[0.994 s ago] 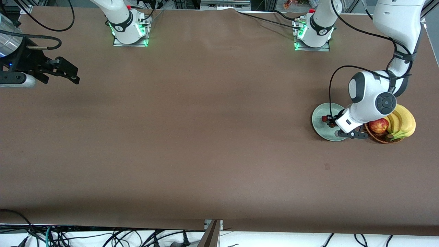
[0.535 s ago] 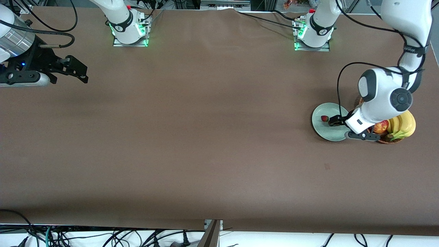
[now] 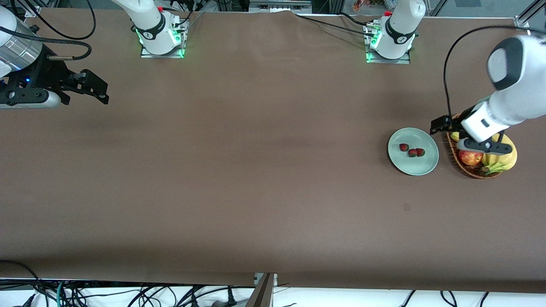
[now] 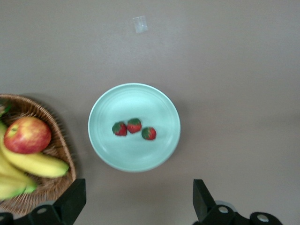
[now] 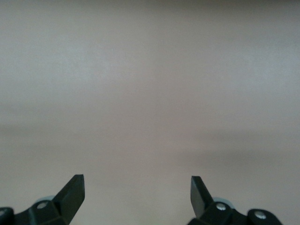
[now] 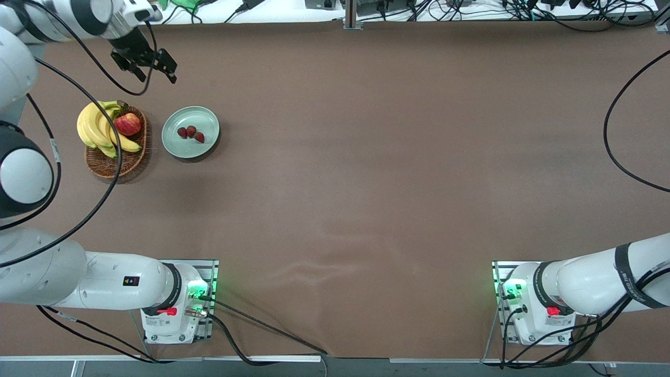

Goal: Collect all strawberries into plate

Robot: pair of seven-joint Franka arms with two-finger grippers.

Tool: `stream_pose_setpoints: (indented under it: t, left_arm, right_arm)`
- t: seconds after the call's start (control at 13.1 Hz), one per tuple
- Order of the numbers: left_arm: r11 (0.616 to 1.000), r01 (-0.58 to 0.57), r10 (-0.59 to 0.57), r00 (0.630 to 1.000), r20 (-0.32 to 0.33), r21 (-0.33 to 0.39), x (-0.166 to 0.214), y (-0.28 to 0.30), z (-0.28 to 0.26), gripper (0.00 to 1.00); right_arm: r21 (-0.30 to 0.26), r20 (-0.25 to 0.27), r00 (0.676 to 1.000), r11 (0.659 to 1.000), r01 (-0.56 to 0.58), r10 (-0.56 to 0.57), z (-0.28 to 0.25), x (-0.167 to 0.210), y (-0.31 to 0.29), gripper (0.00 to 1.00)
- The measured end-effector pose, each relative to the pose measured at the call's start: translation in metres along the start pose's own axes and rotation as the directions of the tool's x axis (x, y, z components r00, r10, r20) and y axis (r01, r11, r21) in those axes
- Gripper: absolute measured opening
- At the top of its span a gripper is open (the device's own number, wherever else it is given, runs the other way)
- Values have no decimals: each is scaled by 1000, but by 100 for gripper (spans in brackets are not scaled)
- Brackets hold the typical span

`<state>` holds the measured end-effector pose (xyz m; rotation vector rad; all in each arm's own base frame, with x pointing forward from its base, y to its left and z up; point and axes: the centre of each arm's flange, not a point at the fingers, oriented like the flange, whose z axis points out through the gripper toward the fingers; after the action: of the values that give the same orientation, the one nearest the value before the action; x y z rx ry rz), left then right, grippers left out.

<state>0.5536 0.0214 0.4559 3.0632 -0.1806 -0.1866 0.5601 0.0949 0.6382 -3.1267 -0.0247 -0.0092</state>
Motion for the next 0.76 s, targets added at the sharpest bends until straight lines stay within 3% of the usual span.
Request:
stream_pose_setpoints:
  t: [0.23,0.76]
  left_arm:
    - [1000,-21,21,1000,0,-3,-13,19,-54,100]
    - [1000,20,-20,1000,-1,2,-19,43,-109,100]
  right_arm:
    - [-4,0,1000,1000,-4,4,0,1,3,100]
    - [-6,0,1000,1000,-6,6,0,1,4,100]
